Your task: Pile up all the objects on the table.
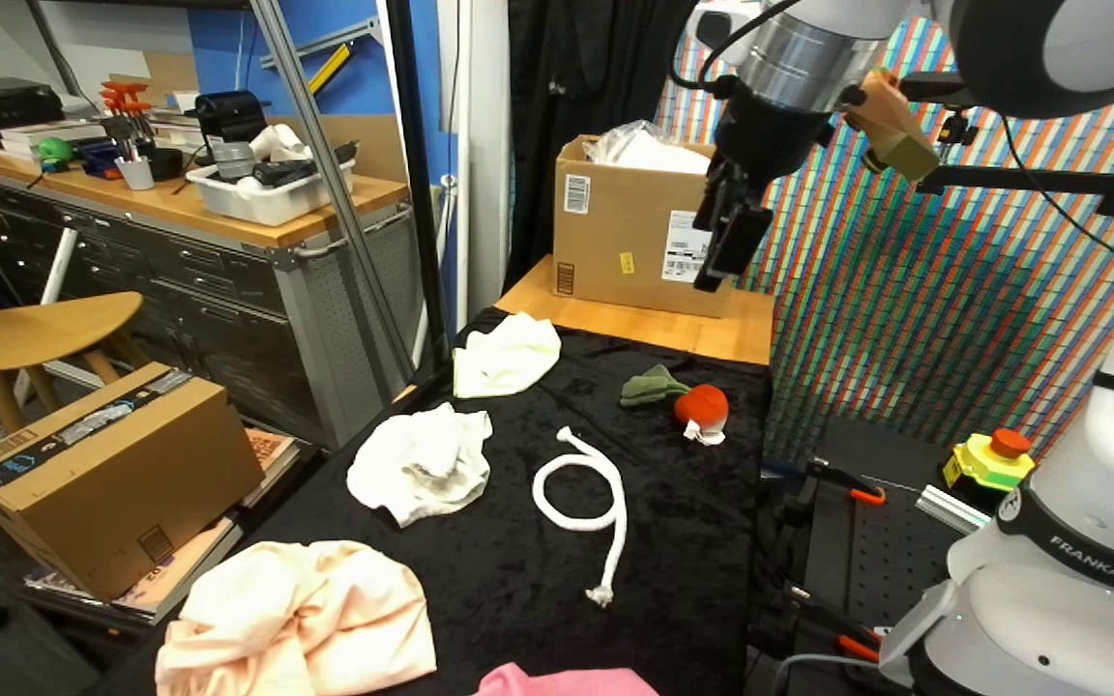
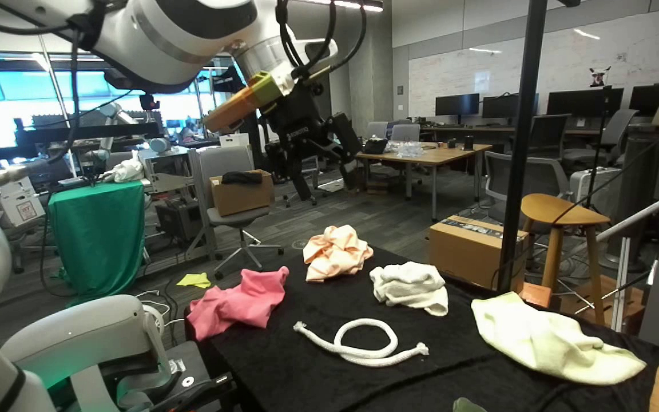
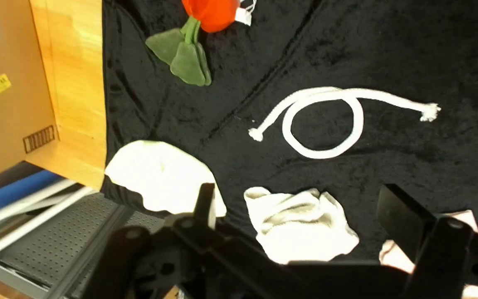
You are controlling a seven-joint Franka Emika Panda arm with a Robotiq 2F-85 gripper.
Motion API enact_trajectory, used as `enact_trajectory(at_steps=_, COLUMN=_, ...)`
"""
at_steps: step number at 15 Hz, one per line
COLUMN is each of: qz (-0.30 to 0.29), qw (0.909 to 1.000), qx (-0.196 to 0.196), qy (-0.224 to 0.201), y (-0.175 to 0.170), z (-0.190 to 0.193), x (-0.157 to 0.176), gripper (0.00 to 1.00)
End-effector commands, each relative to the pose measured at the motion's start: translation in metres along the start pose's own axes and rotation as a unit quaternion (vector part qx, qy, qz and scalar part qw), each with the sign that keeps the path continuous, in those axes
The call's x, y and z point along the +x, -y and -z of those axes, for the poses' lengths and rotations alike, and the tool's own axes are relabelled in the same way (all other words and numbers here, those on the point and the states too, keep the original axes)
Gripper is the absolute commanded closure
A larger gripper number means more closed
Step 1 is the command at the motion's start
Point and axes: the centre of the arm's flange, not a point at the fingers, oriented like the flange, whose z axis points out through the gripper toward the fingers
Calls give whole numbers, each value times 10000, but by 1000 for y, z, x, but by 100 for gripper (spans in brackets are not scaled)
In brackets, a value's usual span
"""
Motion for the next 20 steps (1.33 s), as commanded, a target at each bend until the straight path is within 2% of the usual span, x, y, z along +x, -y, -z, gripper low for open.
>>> enact_trajectory(at_steps=1, qz=479, qw=9988, qx=-17, qy=-52, y=25, z=-6, x=90, gripper=0)
enact_trajectory(at_steps=4, qz=843, qw=9963, qx=84, qy=-148, y=54, z=-15, x=142, gripper=0)
enact_trajectory(at_steps=7, qz=1170, qw=9931, qx=97, qy=-71, y=85, z=-27, x=191, gripper=0)
enact_trajectory(at_steps=13, qz=1798, qw=9835, qx=9, qy=-211, y=136, z=-52, x=262, gripper=0)
enact_trajectory(at_steps=20, qz=1802, qw=9787, qx=902, qy=-382, y=198, z=-102, x=309, gripper=0)
